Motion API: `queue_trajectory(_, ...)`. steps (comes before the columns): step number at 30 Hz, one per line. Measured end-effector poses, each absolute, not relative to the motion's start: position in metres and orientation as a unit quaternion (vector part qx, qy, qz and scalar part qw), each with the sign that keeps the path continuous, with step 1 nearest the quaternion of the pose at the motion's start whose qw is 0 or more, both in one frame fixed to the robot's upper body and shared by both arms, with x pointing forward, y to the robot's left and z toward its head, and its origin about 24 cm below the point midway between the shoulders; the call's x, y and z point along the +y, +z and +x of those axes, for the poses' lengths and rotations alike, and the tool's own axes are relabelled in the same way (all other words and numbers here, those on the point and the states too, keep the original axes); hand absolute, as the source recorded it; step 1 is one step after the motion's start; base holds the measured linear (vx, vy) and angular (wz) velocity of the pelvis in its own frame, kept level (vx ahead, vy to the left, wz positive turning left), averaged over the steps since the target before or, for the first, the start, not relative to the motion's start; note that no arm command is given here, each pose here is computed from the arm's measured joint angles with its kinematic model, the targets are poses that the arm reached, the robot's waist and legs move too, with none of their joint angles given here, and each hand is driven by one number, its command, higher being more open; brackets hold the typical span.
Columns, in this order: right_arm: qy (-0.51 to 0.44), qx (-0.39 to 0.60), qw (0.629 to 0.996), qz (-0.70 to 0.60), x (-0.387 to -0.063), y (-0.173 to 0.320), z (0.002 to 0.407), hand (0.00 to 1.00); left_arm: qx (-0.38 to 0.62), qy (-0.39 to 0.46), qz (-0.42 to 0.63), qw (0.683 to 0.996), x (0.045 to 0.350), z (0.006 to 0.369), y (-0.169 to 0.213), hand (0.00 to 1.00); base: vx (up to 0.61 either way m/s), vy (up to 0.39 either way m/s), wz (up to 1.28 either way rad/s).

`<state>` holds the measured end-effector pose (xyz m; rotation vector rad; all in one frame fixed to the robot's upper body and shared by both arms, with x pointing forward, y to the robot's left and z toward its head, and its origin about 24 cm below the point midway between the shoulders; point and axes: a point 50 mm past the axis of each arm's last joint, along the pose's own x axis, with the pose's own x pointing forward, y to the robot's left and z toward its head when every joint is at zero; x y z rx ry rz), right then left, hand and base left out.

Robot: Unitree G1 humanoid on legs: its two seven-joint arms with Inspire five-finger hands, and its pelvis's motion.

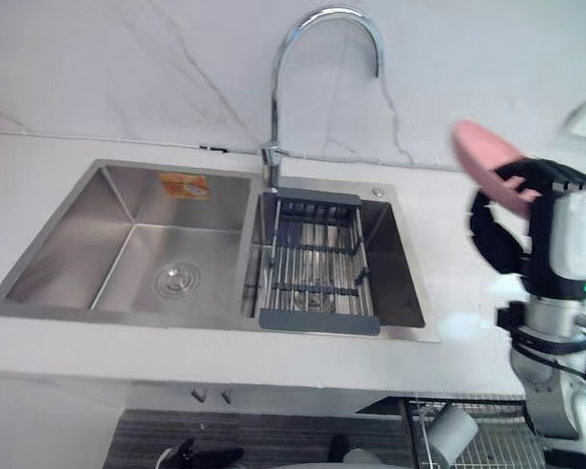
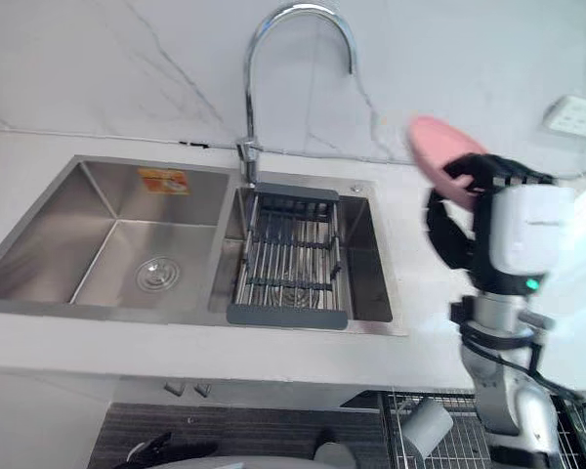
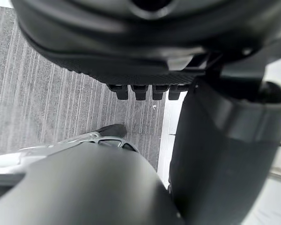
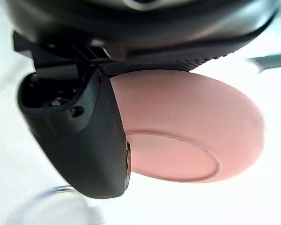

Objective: Walk over to the sink, pick up the cup, carry it to the dishwasher, place the cup inside the dishwasher, then close the dishwasher door

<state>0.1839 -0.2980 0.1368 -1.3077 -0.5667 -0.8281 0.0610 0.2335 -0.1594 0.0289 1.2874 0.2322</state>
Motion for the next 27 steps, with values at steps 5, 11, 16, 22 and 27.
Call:
queue_trajectory(5,-0.483,-0.106,0.62,-0.609,-0.35,0.104,0.141,0.0,0.611,0.106,0.011,0.784,0.232,0.053,-0.161,1.0,0.01,-0.006,-0.26)
queue_trajectory(11,-0.579,0.037,0.55,-0.601,-0.38,0.054,0.076,0.0,0.629,0.105,-0.006,0.77,0.226,0.047,-0.163,1.0,-0.01,-0.01,-0.23)
queue_trajectory(16,-0.591,0.133,0.552,-0.573,-0.372,0.013,0.046,0.0,0.634,0.105,-0.022,0.766,0.222,0.047,-0.164,1.0,-0.04,-0.021,-0.16)
queue_trajectory(22,-0.601,0.208,0.576,-0.514,-0.355,-0.025,0.031,0.0,0.63,0.095,-0.021,0.77,0.219,0.055,-0.164,1.0,-0.01,-0.012,0.02)
queue_trajectory(27,-0.589,0.238,0.6,-0.487,-0.341,-0.044,0.029,0.0,0.626,0.081,-0.009,0.776,0.219,0.064,-0.162,1.0,0.02,-0.007,0.14)
